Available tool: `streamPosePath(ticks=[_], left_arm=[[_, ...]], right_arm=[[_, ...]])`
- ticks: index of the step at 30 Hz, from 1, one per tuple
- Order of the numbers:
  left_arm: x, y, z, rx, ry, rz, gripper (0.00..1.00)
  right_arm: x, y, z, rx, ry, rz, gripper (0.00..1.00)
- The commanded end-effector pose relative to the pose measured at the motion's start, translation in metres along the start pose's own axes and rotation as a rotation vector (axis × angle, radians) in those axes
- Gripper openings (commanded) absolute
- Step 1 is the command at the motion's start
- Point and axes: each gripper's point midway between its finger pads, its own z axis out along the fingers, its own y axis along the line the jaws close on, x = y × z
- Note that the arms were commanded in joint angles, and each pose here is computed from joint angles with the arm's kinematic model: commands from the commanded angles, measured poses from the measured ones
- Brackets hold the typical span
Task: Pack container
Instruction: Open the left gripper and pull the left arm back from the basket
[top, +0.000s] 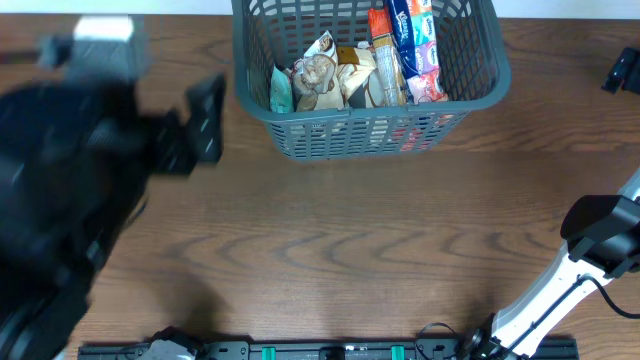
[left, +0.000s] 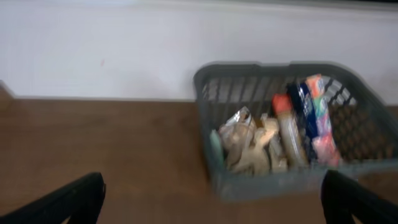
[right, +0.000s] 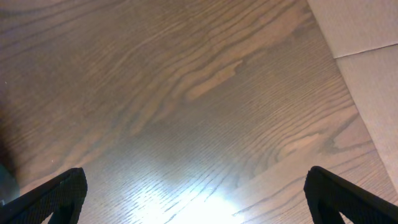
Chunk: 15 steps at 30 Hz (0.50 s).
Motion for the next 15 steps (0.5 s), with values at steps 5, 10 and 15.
streamPosePath(ticks=[5,10,15], left_arm=[[0.046,0.027,-0.049,-0.046,0.1,-0.073,0.99],[0.073,0.041,-0.072,-0.068,0.16,-0.092,0.99],[0.091,0.048,-0.082,-0.088,0.214,-0.099,0.99]], right_arm=[[0.001,-0.007,-0.003,0.005,-0.003,0.027,0.99],[0.001,-0.007,-0.003,0.005,-0.003,0.027,0.99],[0.001,-0.007,-0.003,0.005,-0.003,0.027,0.99]])
